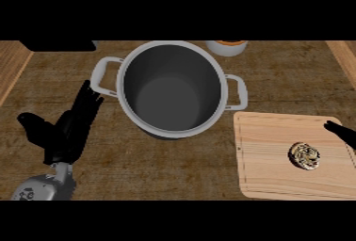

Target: Pick the cupcake from the cutting board and place it in the pot

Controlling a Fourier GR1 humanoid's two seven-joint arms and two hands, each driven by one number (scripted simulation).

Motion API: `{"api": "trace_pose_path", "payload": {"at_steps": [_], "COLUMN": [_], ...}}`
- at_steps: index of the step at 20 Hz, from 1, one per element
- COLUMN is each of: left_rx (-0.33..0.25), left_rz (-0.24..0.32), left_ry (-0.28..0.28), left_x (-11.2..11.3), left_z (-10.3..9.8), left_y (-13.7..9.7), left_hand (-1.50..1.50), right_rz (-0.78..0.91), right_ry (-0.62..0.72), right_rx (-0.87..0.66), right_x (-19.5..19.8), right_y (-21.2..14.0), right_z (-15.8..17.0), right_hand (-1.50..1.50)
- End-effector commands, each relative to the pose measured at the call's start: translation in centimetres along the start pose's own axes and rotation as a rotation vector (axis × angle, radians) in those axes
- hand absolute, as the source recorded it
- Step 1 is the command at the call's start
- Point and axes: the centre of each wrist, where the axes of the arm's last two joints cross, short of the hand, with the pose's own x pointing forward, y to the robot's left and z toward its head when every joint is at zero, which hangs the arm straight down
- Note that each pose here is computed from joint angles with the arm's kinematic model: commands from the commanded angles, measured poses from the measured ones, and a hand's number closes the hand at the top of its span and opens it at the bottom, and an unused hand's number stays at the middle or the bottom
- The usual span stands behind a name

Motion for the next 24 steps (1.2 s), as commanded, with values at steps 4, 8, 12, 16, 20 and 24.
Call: {"api": "trace_pose_path", "payload": {"at_steps": [4,8,12,16,20,24], "left_rx": [-0.013,-0.009,0.006,-0.002,-0.007,-0.006], "left_rz": [-0.002,-0.008,-0.012,-0.004,-0.011,0.003], "left_ry": [-0.008,-0.018,-0.010,-0.002,-0.004,0.000], "left_x": [0.8,-0.3,-0.8,0.0,-0.5,0.9], "left_z": [-2.2,0.0,0.8,1.9,1.2,0.1], "left_y": [-0.7,-1.9,-0.7,-0.6,-0.9,-1.6], "left_hand": [0.00,0.00,0.00,0.00,0.00,0.00], "right_rz": [-0.011,0.039,0.048,0.067,0.122,0.152], "right_ry": [0.048,0.123,0.165,0.143,0.176,0.231], "right_rx": [0.005,0.017,0.034,0.042,0.091,0.118], "right_x": [2.1,0.8,1.7,0.8,1.3,-1.5], "right_y": [0.8,0.7,2.5,2.5,3.3,5.5], "right_z": [-1.8,-2.8,-4.4,-6.5,-5.4,-7.0], "right_hand": [-1.50,-1.50,-1.50,-1.50,-1.50,-1.50]}}
